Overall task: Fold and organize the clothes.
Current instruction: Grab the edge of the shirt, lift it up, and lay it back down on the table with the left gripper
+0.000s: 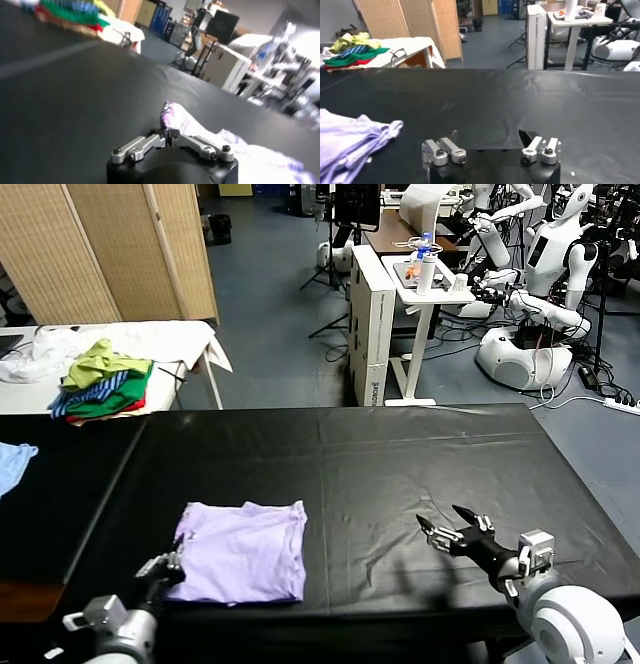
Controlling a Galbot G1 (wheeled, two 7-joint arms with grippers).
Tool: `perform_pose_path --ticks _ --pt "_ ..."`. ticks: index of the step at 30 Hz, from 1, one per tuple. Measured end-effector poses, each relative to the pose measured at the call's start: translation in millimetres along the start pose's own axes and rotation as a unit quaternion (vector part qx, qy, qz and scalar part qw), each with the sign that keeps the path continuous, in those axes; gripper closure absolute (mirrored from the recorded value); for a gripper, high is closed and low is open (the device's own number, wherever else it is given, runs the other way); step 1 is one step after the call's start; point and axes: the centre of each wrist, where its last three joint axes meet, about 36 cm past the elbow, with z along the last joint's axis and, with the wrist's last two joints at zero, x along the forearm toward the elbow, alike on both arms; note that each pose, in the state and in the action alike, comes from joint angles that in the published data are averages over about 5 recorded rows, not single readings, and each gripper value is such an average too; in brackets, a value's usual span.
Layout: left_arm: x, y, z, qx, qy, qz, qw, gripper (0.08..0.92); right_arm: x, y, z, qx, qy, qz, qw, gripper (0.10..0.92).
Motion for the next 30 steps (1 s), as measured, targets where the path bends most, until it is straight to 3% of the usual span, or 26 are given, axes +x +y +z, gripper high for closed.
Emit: perform_pose_path --ticks 7,18,25,27,30 --pt "7.9 45.9 -31.8 -0.097 -0.009 -0.030 0.995 0.834 -5.4 1.0 2.9 -0.005 0.001 -0.001 1.000 0.115" --pt "34.4 104.1 -110.4 -0.220 -0.040 -0.083 0.971 0.834 -16.5 8.7 7.3 -0.012 0.002 -0.010 1.000 0.115" --pt "54.2 80.0 -130.5 -0.234 -0.067 -0.110 0.964 0.834 -19.2 14.9 13.9 -0.016 0.007 -0.016 1.000 0.115" --pt "58.4 60.2 -129.9 -0.222 -0.077 -0.103 0.966 0.834 -17.6 15.9 15.4 -0.015 0.009 -0.015 1.000 0.115" --pt "61.0 26.2 -121.3 -0.184 -0.083 -0.071 0.977 0.834 -13.1 17.0 15.9 -0.014 0.009 -0.013 1.000 0.115"
